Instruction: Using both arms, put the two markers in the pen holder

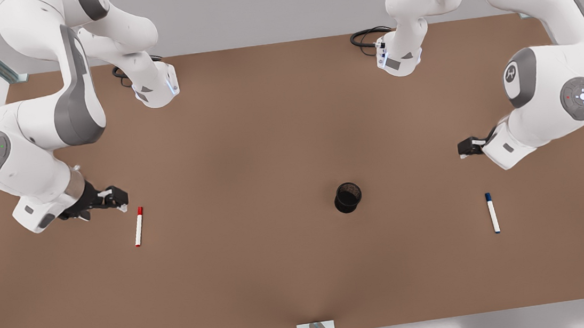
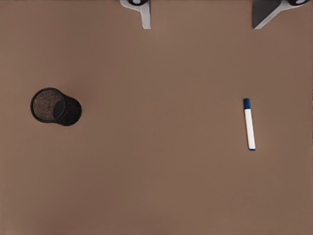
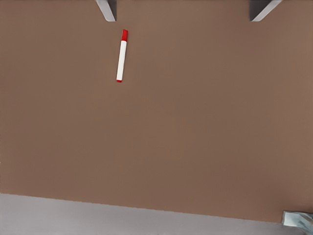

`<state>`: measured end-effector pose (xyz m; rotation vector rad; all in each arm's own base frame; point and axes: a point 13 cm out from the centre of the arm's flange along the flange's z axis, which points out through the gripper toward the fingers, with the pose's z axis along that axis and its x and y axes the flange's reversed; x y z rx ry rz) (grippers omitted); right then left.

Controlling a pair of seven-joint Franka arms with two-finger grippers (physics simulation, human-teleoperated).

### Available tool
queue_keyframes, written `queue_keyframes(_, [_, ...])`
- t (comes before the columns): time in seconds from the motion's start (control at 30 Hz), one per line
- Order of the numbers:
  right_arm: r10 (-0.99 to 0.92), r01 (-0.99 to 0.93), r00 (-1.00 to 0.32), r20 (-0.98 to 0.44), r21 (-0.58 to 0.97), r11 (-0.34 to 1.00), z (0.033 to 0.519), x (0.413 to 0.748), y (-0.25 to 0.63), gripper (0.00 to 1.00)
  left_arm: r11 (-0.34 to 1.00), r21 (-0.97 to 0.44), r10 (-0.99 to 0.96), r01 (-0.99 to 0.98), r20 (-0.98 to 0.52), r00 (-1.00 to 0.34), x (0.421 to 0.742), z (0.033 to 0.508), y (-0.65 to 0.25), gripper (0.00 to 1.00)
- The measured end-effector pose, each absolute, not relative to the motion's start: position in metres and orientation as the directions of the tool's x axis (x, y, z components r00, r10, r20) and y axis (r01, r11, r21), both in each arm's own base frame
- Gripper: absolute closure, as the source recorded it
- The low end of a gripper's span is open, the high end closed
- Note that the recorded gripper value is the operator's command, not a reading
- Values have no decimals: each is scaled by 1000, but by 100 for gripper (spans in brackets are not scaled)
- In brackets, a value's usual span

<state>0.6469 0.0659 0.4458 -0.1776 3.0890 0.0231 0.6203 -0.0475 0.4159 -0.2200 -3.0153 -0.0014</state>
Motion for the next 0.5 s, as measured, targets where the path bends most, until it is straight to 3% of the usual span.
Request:
queue_keyframes(0.1, [-112,-113,-992,-62,14,993,438,655,66,0,993,-8,119,119,107,-987,640,389,-31,0])
queue_keyframes(0.17, [-105,-105,-993,-45,17,994,413,666,62,0,999,-16,52,50,128,-990,663,324,14,0])
queue_keyframes(0.3, [-63,-62,-997,33,21,998,294,697,33,0,995,-60,-70,-76,107,-992,698,187,96,0])
queue_keyframes(0.4, [-37,-36,-997,65,16,999,215,709,11,0,995,-69,-76,-78,34,-997,717,139,118,0])
queue_keyframes(0.5, [-8,-6,-994,107,17,1000,154,688,-12,0,996,-68,-62,-60,-28,-998,733,109,124,1])
